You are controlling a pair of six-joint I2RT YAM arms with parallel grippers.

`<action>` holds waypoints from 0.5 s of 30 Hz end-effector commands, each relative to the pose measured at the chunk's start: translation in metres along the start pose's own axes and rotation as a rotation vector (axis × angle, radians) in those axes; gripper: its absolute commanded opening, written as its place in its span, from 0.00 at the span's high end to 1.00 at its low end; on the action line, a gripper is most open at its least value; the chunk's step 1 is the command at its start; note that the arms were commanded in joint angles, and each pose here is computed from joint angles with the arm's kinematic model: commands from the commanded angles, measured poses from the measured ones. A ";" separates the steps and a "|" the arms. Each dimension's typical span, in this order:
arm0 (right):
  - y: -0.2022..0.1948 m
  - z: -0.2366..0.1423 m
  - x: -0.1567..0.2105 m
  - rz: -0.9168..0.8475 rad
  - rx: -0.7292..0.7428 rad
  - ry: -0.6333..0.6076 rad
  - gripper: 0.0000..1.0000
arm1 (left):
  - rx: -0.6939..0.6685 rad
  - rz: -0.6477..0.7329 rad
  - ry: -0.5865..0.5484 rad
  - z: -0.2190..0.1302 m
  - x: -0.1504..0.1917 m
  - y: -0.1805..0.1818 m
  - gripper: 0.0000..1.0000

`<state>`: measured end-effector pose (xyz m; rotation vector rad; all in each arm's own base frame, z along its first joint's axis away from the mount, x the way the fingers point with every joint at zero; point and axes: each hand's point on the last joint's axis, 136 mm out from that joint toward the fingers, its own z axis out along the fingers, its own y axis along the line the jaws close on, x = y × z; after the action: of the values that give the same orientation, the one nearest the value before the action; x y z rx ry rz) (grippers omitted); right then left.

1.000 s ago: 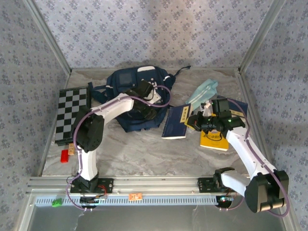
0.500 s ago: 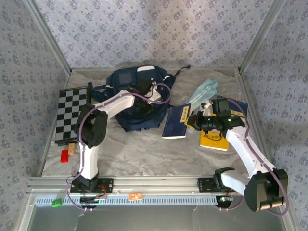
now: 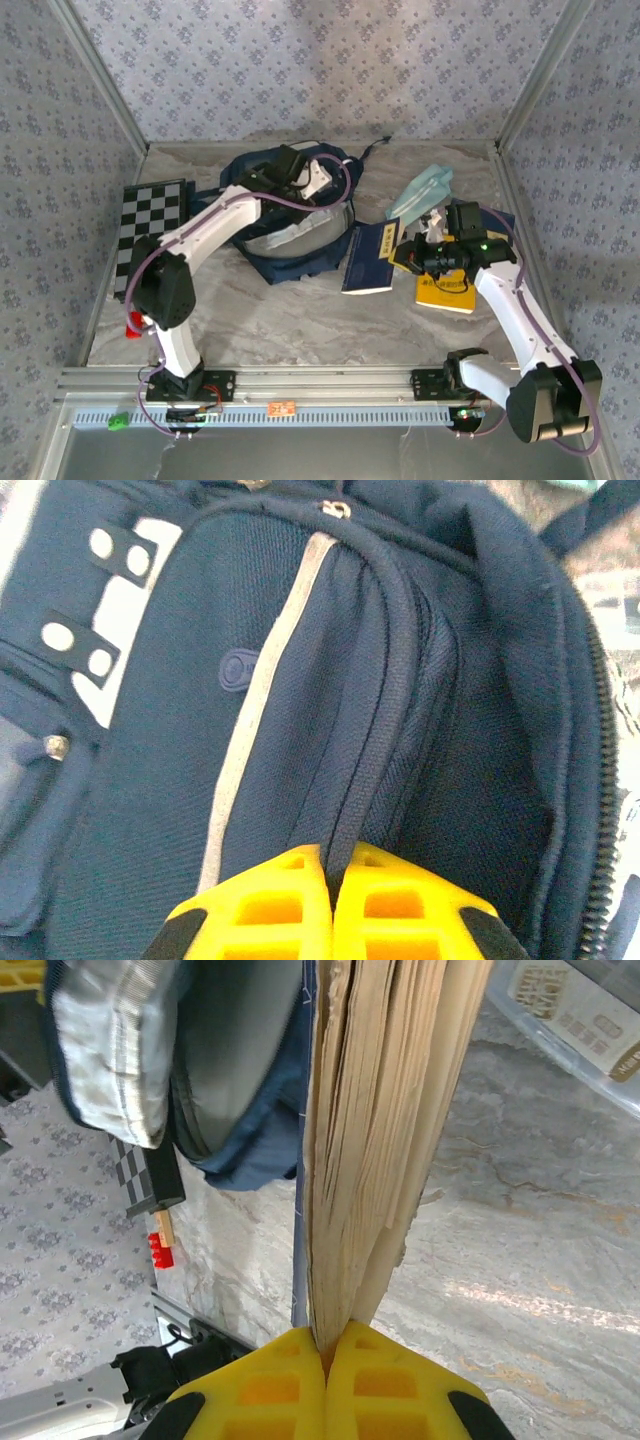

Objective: Pack books, pencil case, and school supplies into a backpack

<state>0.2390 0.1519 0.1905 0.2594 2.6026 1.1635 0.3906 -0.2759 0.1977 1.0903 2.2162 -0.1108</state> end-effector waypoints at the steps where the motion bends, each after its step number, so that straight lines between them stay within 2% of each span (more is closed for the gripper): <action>1: 0.035 -0.010 0.006 -0.068 -0.083 0.006 1.00 | -0.099 0.022 -0.151 -0.049 -0.043 0.021 1.00; 4: 0.055 0.002 0.005 -0.058 -0.158 0.014 1.00 | -0.116 0.035 -0.164 -0.059 -0.051 0.026 1.00; 8: 0.071 0.030 0.004 -0.095 -0.155 0.029 1.00 | -0.130 0.028 -0.183 -0.069 -0.060 0.030 1.00; 15: 0.106 0.090 -0.032 -0.167 -0.240 -0.029 1.00 | -0.128 0.046 -0.221 -0.087 -0.066 0.030 1.00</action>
<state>0.2641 0.2506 0.1811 0.0727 2.5893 1.3238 0.3967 -0.2703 0.2470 1.0739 2.1271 -0.0412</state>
